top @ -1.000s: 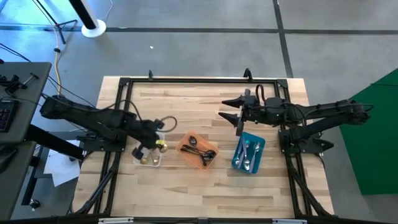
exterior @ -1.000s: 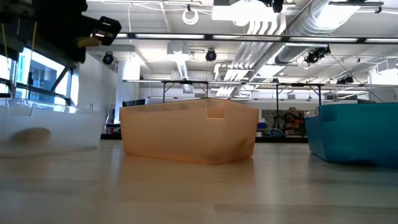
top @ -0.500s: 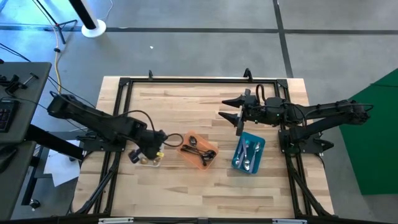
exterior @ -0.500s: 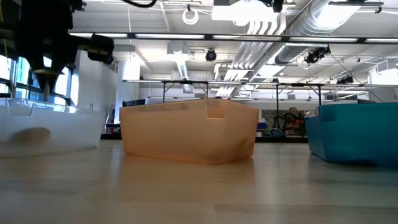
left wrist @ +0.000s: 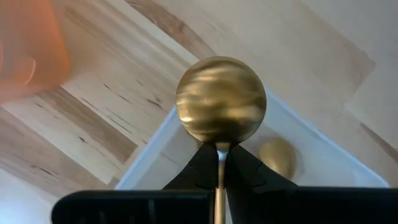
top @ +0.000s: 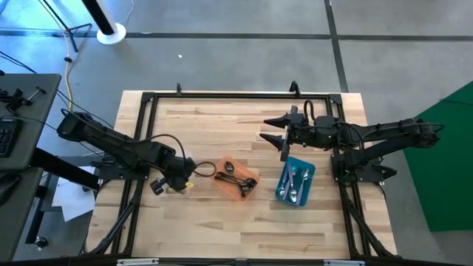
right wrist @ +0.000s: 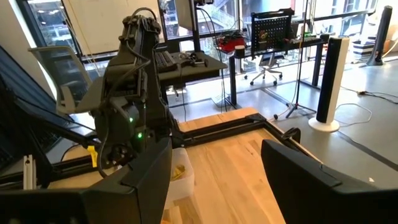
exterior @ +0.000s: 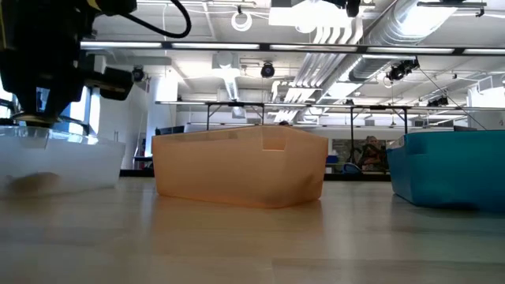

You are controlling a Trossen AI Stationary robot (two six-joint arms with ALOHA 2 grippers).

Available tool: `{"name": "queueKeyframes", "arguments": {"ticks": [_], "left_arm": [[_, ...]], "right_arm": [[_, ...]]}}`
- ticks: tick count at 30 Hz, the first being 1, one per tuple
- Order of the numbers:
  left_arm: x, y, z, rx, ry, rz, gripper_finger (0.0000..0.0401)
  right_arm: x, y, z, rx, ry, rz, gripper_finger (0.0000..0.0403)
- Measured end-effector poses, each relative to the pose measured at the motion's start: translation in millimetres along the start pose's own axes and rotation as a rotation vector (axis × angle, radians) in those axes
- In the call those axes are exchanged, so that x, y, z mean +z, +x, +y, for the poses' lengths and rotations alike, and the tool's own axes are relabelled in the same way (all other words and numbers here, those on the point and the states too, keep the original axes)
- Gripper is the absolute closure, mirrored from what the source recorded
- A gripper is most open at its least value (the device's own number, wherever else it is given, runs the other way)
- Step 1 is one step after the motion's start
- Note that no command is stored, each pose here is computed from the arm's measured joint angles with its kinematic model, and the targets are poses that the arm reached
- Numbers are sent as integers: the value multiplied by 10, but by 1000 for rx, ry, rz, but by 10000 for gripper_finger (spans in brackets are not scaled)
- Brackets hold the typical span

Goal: Sort silverware by color (type)
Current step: Put the gold spoon into the transparent bin

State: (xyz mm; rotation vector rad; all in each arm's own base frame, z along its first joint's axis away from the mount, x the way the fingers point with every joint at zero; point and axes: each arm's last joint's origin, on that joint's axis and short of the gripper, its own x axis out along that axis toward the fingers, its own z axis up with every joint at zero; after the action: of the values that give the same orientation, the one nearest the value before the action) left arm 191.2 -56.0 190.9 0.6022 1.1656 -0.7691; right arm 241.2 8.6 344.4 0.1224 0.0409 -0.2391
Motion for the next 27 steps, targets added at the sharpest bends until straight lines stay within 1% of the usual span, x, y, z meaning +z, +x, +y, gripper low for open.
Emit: {"name": "queueKeyframes", "arguments": {"ticks": [4, 16, 22, 25, 27], "left_arm": [[1, 22, 6, 13, -4, -13, 401], [-59, 75, -30, -11, -11, 16, 401], [-59, 75, -29, -9, -67, 16, 400], [-40, 49, -19, -2, -70, 12, 400], [4, -20, 2, 21, -71, -15, 400]], "right_arm": [[-7, 0, -1, -1, -2, 7, 169], [-11, 0, -1, -1, -3, 10, 169], [-11, 0, -1, -1, -3, 10, 169], [-11, 0, -2, -2, -3, 10, 169], [-11, 0, -2, -2, -3, 10, 169]]}}
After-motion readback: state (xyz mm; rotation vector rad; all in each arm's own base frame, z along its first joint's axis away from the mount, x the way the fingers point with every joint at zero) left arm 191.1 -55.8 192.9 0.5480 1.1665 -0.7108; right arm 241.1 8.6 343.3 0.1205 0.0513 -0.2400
